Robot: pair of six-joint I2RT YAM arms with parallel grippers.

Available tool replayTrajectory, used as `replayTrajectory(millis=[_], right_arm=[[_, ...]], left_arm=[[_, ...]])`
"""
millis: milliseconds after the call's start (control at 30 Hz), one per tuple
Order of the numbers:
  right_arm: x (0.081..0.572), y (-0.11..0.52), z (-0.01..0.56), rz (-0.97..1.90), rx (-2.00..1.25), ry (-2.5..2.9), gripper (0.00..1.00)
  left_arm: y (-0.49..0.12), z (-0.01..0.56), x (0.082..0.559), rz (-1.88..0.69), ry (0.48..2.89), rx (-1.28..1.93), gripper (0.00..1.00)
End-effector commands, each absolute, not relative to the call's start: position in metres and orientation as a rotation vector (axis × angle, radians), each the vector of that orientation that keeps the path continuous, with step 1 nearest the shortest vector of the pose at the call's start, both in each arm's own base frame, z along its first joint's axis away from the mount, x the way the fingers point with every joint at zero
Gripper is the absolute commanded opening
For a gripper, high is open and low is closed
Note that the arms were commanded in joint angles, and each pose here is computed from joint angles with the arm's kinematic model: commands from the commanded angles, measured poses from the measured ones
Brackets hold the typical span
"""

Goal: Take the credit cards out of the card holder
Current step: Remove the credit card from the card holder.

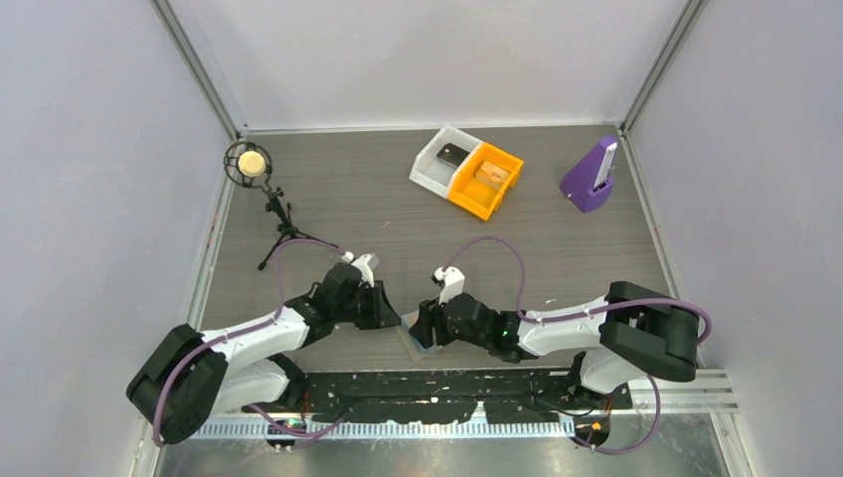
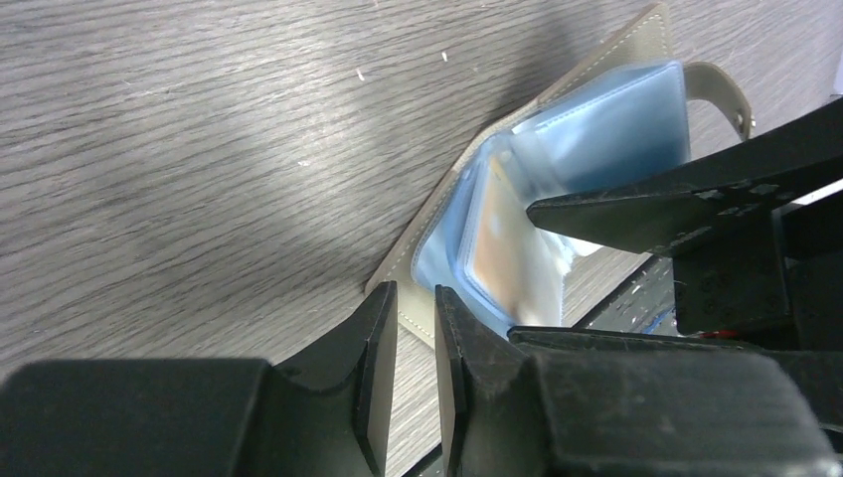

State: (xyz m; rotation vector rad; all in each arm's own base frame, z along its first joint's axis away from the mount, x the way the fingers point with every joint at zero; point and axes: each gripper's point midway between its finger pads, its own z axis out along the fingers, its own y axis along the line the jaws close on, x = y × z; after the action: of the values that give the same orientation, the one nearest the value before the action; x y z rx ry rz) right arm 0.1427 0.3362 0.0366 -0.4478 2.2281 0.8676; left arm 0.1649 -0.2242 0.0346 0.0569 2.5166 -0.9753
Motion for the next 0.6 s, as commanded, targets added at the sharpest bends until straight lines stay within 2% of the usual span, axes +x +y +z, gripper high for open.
replayTrajectory(millis=[0,67,167,367,567], right_arm=[[0.133,0.322,0.016,0.833,-0.456,2.31,0.64],[0.134,0.321,0.015,0.833,-0.452,2.311,0.64],[0.134,0.32,0.015,0.832,-0.439,2.314,0.58],[0.135,0.318,0.013,0.831,-0.431,2.317,0.54],[0.135,0.317,0.012,0.826,-0.429,2.322,0.53]], left_arm=[[-0.231,0.041,0.177,-0.978,2.465,0.075,0.22],[-0.23,0.038,0.177,-0.968,2.473,0.069,0.22],[-0.229,0.036,0.178,-0.952,2.482,0.063,0.22],[-0.23,0.043,0.18,-0.964,2.455,0.054,0.22],[-0.23,0.059,0.182,-0.99,2.406,0.034,0.25]])
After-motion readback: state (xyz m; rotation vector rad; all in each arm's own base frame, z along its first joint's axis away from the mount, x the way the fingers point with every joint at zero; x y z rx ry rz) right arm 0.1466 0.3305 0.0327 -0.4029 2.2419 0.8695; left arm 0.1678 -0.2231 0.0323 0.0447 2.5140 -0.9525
